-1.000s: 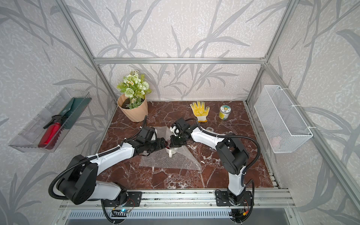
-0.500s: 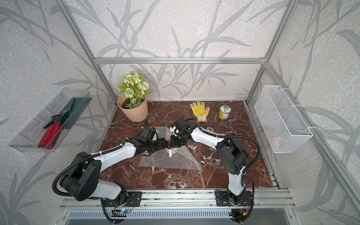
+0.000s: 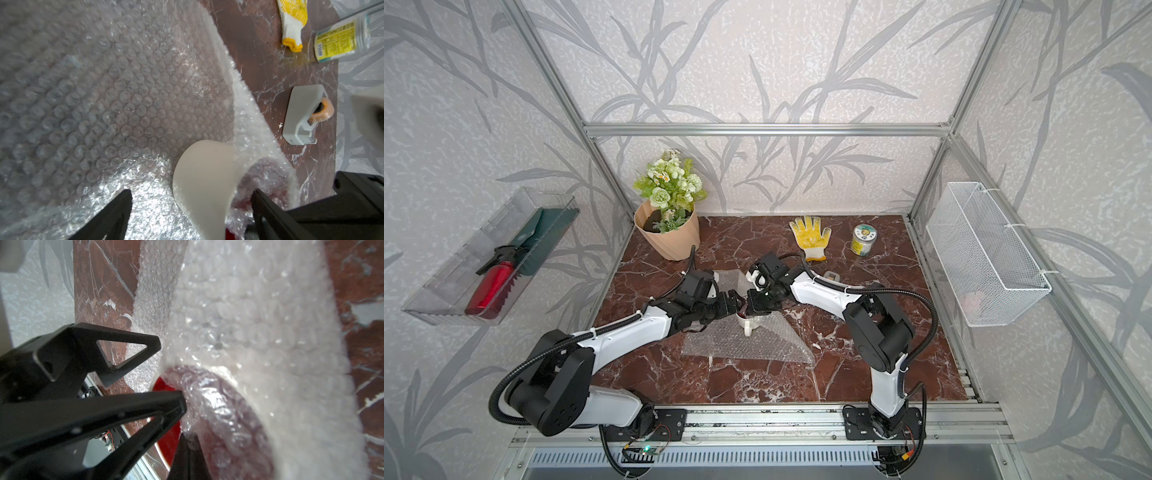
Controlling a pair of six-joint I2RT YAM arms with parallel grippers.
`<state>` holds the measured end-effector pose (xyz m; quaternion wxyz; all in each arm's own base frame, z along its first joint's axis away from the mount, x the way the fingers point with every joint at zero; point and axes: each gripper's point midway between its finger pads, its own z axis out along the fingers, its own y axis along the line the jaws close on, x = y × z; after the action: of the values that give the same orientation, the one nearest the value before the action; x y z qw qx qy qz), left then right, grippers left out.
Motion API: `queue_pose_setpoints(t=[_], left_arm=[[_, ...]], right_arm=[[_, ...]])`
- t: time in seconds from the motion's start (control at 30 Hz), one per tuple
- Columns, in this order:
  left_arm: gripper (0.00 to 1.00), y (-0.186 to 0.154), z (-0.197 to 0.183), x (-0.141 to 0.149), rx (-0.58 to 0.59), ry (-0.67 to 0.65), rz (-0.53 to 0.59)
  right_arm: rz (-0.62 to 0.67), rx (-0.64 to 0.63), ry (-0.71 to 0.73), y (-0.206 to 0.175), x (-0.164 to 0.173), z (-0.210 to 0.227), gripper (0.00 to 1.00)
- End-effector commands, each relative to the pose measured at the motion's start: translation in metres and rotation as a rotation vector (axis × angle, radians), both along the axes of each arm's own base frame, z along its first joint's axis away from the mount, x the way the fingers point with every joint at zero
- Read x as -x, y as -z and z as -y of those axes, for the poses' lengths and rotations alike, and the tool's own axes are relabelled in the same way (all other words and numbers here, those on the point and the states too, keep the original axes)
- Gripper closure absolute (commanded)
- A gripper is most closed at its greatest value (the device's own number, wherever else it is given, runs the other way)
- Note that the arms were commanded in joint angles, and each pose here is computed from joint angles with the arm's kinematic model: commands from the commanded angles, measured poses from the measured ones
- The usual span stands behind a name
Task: Wrap mugs in bubble wrap
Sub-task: Wrap the mug in bubble wrap.
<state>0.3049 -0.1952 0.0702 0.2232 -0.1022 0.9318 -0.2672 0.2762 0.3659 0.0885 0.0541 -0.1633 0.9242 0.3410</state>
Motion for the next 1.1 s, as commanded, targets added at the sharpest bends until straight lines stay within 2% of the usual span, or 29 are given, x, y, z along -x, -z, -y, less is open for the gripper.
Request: queue_pose_setpoints(t=[0.0,0.13,0.27,0.5,0.7,0.83,0.93,1.0,1.07], left_arm=[[0.08,-0.002,0.006,-0.005,0.023,0.005,0.010],[0.09,0.002,0.008,-0.007,0.030,0.007,0.005],[0.08,0.008,0.005,-0.005,0.012,-0.001,-0.011],[0.10,0.019,-0.002,0.002,-0.012,-0.018,-0.037],[0.09,0.021,-0.002,0.003,-0.013,-0.019,-0.040],[0.09,0.021,-0.002,0.003,-0.015,-0.016,-0.042],[0.10,0.020,-0.001,0.003,-0.013,-0.011,-0.040],[0.09,0.021,-0.001,0.003,-0.013,-0.008,-0.042],[0.10,0.020,-0.001,0.003,-0.011,-0.007,-0.041]], right_arm=[[-0.027,0.026,-0.012,0.011,0.006,0.000,0.97],[-0.032,0.024,-0.014,0.012,0.007,0.000,0.94],[-0.027,0.013,-0.013,0.007,0.008,-0.001,0.87],[0.043,-0.022,-0.011,-0.031,0.006,0.002,0.67],[0.141,-0.011,0.023,-0.064,0.009,0.022,0.63],[0.205,0.095,0.110,-0.062,0.014,0.060,0.63],[0.246,0.283,0.211,-0.051,0.022,0.113,0.60],[0.255,0.379,0.234,-0.043,0.034,0.143,0.57],[0.237,0.415,0.232,-0.033,0.049,0.160,0.53]])
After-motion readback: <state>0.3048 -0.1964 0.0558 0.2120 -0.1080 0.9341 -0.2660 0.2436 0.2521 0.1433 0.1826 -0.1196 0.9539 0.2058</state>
